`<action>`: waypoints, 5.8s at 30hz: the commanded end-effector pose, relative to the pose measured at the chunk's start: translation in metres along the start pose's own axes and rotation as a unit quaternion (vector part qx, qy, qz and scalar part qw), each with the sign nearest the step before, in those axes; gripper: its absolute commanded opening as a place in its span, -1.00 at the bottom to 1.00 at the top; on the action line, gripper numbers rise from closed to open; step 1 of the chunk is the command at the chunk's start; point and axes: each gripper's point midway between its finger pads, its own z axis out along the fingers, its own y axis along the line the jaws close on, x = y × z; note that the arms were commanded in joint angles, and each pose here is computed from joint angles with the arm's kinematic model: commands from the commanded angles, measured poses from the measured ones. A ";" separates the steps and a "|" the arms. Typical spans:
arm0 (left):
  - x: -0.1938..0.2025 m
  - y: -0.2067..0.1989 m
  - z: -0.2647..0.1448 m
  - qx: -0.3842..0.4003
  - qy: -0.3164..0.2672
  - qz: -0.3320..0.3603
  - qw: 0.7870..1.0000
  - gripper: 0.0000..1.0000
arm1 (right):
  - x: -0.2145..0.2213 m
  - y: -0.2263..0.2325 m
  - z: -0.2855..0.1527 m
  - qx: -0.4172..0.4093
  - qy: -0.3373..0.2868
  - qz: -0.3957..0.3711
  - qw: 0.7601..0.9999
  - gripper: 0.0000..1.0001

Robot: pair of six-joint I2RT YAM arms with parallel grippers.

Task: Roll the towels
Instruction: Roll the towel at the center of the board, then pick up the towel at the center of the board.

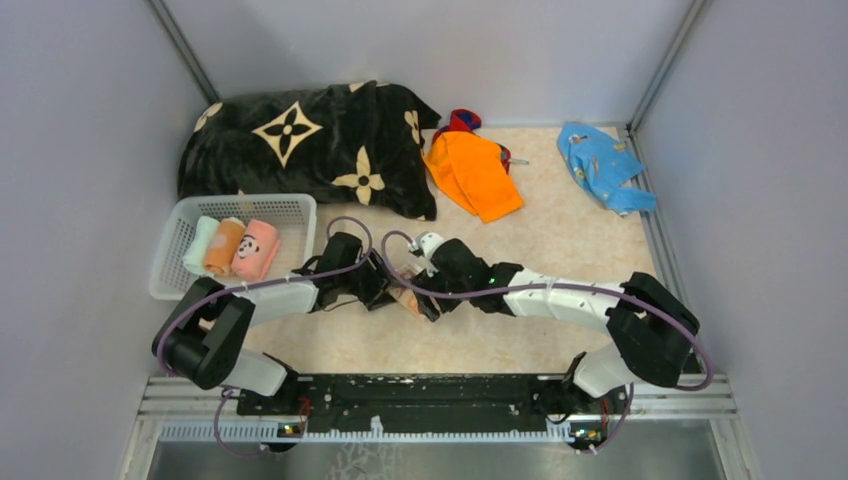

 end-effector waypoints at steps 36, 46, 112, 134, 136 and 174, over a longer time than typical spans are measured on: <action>-0.019 0.002 -0.037 0.003 -0.092 0.068 0.993 0.46 | 0.046 0.028 0.054 -0.097 0.101 -0.062 0.988 -0.50; 0.001 -0.020 -0.038 0.092 -0.052 0.058 0.993 0.46 | 0.024 0.036 0.046 -0.248 0.085 0.120 0.958 -0.53; 0.027 0.055 0.037 -0.192 0.011 0.159 0.968 0.22 | 0.026 0.023 0.064 -0.356 0.064 0.430 0.827 -0.51; -0.015 0.052 0.030 -0.314 -0.059 0.270 0.908 -0.35 | 0.053 -0.032 0.002 -0.106 0.070 0.293 0.948 0.42; -0.018 0.048 0.028 -0.313 -0.064 0.278 0.906 -0.44 | 0.054 -0.040 -0.006 -0.078 0.067 0.280 0.955 0.42; -0.174 -0.081 -0.160 -0.205 -0.261 0.381 0.863 -1.00 | -0.008 -0.077 -0.053 0.038 -0.057 0.173 0.983 0.42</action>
